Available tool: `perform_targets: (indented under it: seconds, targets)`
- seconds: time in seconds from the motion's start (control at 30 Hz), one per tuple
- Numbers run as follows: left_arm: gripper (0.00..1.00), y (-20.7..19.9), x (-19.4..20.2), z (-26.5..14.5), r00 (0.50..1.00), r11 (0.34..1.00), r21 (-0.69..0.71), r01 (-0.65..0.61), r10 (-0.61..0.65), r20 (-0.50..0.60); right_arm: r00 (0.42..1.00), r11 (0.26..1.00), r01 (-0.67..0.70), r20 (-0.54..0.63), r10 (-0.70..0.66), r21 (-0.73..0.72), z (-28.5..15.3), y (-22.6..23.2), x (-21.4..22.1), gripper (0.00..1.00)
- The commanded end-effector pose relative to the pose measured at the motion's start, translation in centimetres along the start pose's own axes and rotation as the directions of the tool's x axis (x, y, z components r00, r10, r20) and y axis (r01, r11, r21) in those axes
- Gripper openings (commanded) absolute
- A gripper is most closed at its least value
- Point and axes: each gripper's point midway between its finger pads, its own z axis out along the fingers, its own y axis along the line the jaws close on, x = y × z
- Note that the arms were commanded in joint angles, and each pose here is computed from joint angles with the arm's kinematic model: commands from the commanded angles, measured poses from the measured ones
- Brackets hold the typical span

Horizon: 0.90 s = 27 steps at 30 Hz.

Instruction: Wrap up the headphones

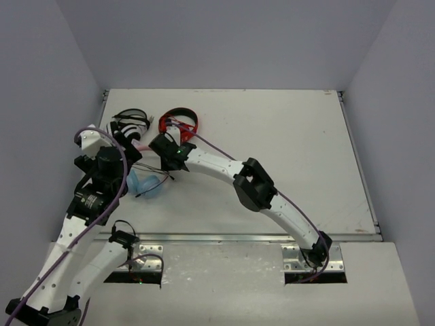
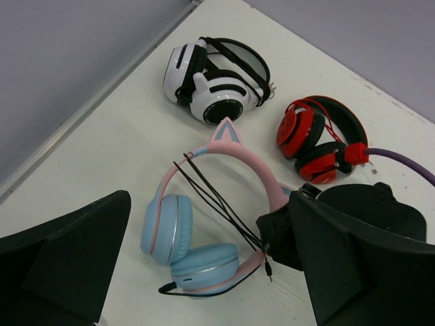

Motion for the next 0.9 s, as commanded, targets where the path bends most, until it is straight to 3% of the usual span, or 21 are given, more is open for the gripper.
perform_targets:
  seconds: [0.0, 0.43, 0.87]
  targets:
    - [1.0, -0.4, -1.1, -0.5, 0.998, 0.998, 0.04, 0.056, -0.058, 0.038, 0.984, 0.986, -0.094, 0.138, 0.114, -0.139, -0.7, 4.1, -4.6, 0.01]
    - [1.0, -0.5, -1.4, -0.8, 0.997, 0.996, 0.068, 0.055, -0.058, 0.048, 0.965, 0.94, -0.094, 0.202, 0.167, -0.328, 2.2, 9.2, -3.8, 0.03]
    - [1.0, -0.8, -1.3, -0.8, 0.998, 0.995, 0.095, 0.04, -0.045, 0.048, 0.972, 0.905, 0.08, 0.235, 0.023, -0.419, 0.6, 12.0, -3.0, 0.11]
